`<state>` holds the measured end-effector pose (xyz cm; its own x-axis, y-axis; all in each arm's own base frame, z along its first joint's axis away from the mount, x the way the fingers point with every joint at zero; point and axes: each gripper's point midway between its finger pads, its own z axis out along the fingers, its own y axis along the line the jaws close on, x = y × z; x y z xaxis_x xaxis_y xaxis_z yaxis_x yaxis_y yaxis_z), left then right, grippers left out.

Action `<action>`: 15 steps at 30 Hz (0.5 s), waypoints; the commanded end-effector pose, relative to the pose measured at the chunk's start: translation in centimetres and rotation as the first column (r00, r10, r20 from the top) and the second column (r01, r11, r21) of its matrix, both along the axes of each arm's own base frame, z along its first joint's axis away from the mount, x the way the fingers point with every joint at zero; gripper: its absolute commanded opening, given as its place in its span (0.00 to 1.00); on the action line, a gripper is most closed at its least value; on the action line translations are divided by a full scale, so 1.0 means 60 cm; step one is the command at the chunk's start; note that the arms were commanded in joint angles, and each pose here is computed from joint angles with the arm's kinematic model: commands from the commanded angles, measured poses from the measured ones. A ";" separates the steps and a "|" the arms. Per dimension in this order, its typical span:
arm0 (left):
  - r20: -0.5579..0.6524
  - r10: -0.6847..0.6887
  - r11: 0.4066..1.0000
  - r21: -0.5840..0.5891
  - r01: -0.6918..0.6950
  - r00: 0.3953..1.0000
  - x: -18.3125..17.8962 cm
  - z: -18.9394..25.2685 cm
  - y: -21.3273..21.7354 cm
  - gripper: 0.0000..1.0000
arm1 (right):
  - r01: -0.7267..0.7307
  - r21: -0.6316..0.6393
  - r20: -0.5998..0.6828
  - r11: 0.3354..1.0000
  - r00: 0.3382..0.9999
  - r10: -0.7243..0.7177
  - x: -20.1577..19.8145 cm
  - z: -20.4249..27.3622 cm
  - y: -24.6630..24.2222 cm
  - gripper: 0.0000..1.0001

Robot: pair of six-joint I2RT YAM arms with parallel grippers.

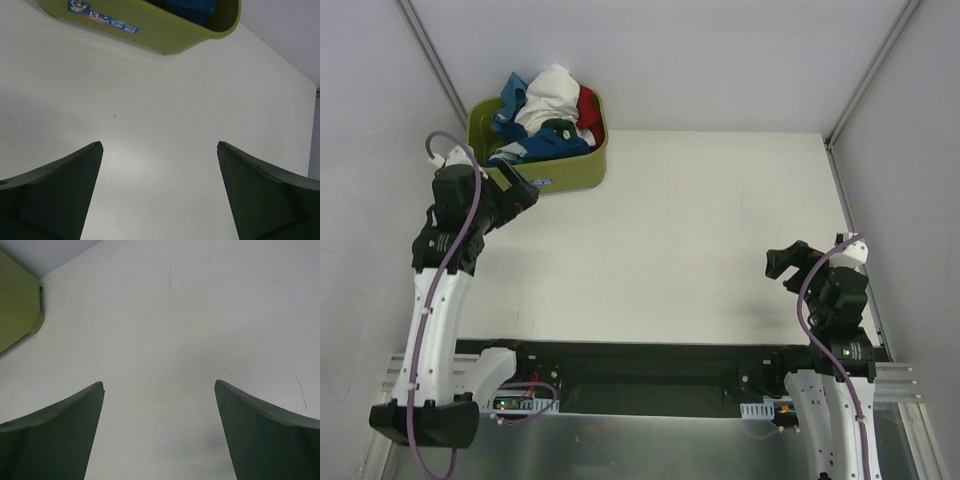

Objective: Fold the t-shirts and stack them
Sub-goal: Grab crumpled tshirt from bin with the left arm

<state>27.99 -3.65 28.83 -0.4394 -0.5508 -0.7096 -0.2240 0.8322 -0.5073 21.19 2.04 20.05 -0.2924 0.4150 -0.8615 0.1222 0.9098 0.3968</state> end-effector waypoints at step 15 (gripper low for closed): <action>0.105 -0.205 0.909 0.390 0.150 0.973 0.517 0.053 0.024 0.99 | -0.031 -0.040 -0.090 0.999 0.996 0.027 0.023 0.005 0.001 0.97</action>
